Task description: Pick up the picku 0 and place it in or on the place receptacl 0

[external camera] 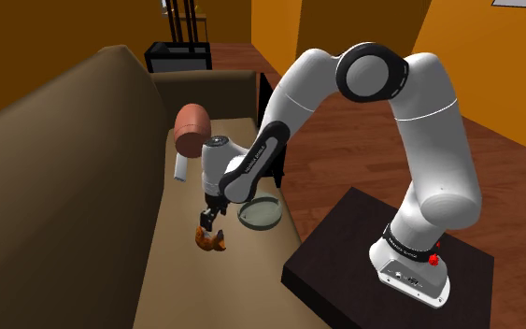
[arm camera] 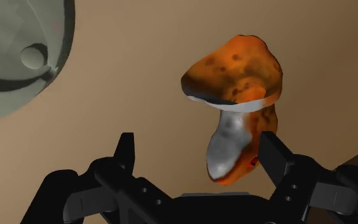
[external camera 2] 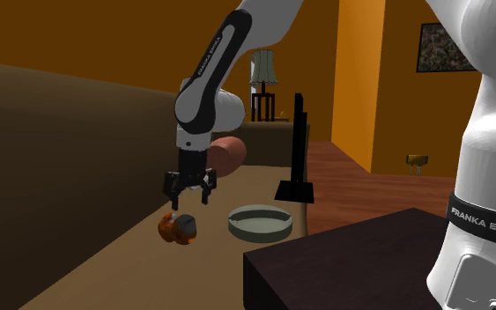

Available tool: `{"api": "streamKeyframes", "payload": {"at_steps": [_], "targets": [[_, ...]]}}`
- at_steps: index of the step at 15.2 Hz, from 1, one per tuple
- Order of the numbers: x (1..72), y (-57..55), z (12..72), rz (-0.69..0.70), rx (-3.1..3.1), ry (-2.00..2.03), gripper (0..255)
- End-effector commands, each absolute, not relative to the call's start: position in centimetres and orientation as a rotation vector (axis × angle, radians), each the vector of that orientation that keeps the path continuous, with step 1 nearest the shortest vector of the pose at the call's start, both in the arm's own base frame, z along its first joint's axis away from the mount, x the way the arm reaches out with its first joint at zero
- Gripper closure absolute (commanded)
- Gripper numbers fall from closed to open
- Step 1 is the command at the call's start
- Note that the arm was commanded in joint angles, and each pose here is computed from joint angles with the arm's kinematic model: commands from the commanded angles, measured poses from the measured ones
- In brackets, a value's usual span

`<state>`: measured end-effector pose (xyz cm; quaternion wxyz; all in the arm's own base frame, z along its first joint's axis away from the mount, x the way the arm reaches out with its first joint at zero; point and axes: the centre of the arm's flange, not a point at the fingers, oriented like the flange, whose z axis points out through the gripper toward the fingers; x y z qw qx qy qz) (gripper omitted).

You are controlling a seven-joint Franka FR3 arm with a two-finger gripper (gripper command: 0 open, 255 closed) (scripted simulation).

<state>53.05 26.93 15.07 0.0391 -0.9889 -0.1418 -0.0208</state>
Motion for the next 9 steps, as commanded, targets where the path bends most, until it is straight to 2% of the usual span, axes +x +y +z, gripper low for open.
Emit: {"api": "streamKeyframes", "payload": {"at_steps": [1,9], "targets": [[53.2,28.2,14.0,-0.081,-2.971,-0.432,0],[53.2,30.5,10.1,-0.094,-2.913,-0.43,0]]}}
